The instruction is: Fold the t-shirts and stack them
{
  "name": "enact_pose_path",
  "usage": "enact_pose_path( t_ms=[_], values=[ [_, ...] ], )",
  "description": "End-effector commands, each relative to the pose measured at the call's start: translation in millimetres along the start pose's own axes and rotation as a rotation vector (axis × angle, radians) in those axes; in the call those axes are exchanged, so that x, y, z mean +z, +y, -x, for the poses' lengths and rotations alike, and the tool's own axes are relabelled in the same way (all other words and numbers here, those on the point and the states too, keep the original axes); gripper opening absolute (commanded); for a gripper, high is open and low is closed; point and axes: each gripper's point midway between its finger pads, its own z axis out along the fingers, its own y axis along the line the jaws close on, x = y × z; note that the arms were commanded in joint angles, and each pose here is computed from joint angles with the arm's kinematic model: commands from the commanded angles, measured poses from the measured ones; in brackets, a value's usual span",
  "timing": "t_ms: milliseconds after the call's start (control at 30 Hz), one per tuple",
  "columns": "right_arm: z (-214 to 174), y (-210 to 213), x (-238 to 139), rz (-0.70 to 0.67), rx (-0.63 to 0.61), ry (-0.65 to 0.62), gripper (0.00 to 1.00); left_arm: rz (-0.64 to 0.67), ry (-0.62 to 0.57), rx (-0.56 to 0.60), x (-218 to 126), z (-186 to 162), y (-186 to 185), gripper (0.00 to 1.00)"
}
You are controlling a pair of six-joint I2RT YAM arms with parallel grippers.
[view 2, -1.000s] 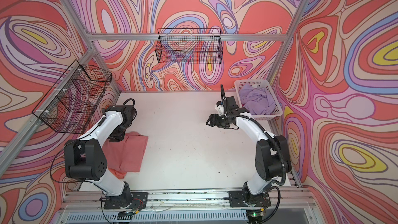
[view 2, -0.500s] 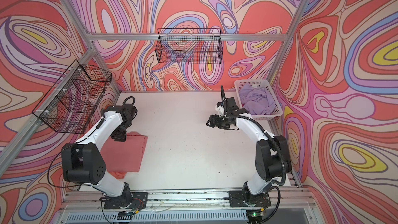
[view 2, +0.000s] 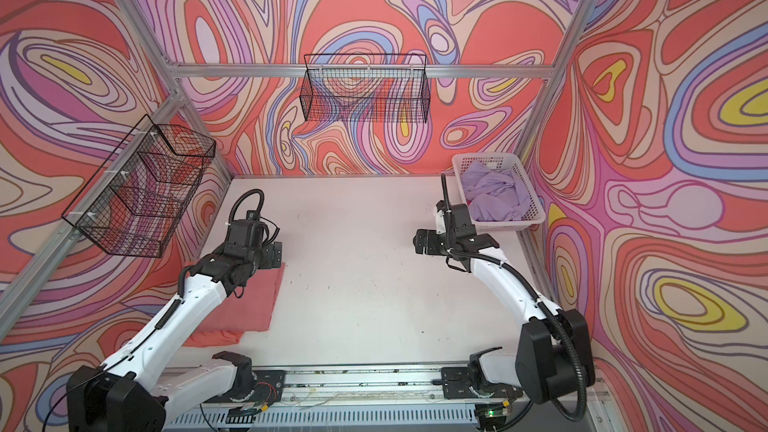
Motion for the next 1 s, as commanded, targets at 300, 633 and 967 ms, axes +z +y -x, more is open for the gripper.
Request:
enact_pose_path(
  t_ms=[300, 633, 967],
  values=[
    [47.1, -82.5, 5.8, -0.334, -0.053, -0.458, 0.98, -0.097, -0.371, -0.104, 33.7, 19.0, 5.1, 1.00],
    [49.4, -83.6, 20.3, -0.277, -0.195, -0.718, 0.98, -0.061, -0.474, -0.134, 49.4, 15.9, 10.7, 1.00],
    [25.0, -92.6, 22.7, -0.276, -0.189, -0.801, 0.98, -0.033, -0.492, -0.141, 75.5, 10.7, 8.6, 1.00]
  ],
)
